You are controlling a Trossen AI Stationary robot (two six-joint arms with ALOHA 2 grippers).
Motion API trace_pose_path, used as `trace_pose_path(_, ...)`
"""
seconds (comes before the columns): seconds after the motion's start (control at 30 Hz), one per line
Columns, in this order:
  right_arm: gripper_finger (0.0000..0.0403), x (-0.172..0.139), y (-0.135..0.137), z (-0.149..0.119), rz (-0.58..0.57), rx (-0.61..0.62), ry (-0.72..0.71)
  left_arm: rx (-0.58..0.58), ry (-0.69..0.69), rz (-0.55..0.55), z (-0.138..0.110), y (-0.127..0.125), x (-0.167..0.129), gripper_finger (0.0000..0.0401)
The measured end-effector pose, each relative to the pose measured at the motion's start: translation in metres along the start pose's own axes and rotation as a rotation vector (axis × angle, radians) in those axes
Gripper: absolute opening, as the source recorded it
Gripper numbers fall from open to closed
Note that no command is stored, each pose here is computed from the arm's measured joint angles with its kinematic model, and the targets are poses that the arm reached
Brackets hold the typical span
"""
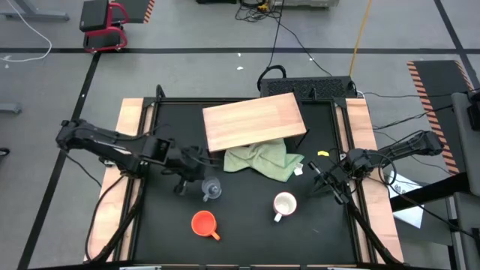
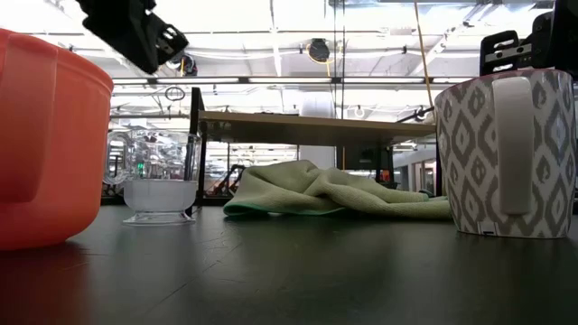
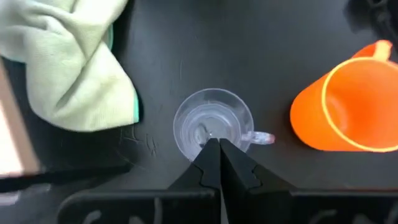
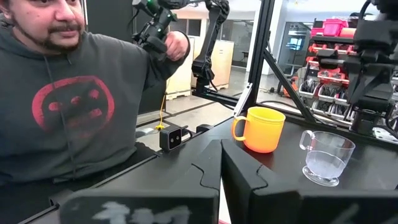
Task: Stack small to large cups/mugs on shelf
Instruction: Put the transparent mug on the shelf
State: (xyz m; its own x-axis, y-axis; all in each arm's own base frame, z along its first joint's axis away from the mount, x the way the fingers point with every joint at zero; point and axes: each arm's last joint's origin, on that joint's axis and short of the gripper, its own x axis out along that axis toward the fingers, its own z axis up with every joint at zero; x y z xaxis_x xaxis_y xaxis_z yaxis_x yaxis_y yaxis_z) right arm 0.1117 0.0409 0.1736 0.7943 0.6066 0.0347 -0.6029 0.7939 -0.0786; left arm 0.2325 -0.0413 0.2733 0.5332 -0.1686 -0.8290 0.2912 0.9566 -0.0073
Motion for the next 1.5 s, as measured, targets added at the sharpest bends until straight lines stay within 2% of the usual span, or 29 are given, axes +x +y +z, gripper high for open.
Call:
trace_pose_path(0.23,0.0000,0.000,0.000,0.000,0.000,-0.001,0.000,0.020,0.056,-0.017,0.002,0.002,0.020,0.0000)
trace_pose_path(0.43,0.0000,0.000,0.000,0.000,0.000,0.000,0.000,0.001,0.077,-0.016,0.003,0.002,0.019,0.0000)
trace_pose_path(0.7,0.0000,0.000,0.000,0.000,0.000,-0.003,0.000,0.086,0.012,-0.012,0.036,0.008,-0.003,0.0000)
trace_pose_path(0.9,0.0000,0.000,0.000,0.000,0.000,0.000,0.002,0.152,0.047,-0.013,0.049,0.023,0.011,0.0000)
trace_pose_path(1.13,0.0000,0.000,0.000,0.000,0.001,0.001,0.004,0.154,0.174,-0.057,0.044,0.034,0.043,0.0000)
trace_pose_path(1.5,0.0000,0.000,0.000,-0.004,0.003,0.011,0.036,0.119,0.175,-0.113,0.044,0.029,0.044,0.0000)
